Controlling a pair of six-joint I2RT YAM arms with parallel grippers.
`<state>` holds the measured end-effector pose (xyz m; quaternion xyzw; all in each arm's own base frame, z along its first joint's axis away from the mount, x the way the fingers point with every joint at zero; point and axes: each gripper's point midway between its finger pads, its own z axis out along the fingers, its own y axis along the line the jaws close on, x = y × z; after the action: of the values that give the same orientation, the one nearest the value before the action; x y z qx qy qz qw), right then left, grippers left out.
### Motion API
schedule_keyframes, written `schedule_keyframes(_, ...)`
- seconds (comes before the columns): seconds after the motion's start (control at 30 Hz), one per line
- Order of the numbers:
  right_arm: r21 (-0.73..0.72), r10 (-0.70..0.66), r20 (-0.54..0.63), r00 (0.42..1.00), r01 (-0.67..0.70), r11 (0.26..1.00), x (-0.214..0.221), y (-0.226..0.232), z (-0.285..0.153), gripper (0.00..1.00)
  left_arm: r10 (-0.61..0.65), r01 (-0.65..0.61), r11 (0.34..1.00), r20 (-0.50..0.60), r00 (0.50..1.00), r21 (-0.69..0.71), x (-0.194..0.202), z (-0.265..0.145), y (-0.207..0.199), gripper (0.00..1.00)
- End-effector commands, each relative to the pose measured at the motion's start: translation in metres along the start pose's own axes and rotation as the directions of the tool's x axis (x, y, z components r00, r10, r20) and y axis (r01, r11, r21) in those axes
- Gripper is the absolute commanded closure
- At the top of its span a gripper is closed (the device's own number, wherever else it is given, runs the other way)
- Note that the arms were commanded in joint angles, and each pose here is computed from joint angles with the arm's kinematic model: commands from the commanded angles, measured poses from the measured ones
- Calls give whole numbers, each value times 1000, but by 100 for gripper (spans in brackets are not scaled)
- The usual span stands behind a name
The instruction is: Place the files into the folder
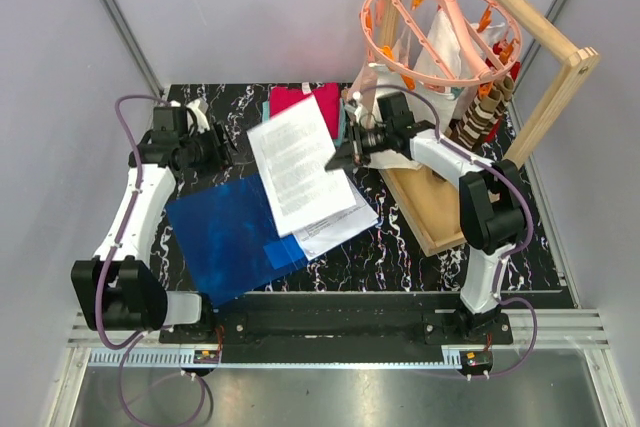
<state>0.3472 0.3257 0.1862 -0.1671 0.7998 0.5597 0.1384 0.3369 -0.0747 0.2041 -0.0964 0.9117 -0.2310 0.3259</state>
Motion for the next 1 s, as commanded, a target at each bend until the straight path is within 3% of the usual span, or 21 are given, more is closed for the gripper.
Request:
schedule_keyframes(0.0,52,-139,-99,985,145,988,36,-16,-20,100,15,-20,993,43,999,114,-1,-3,-19,37)
schedule_keyframes(0.23,201,-159,-211,964,202,959,45,-61,-23,100,38,-41,990,25,999,135,13,-5,-25,37)
schedule_keyframes(0.47,95,-239,-292,926,277,956,49,-53,-25,98,38,-38,990,1,999,136,25,-2,-23,37)
schedule_keyframes(0.97,-13,-232,-351,907,243,970,49,-66,-13,98,50,-46,986,-24,998,161,34,0,-30,37)
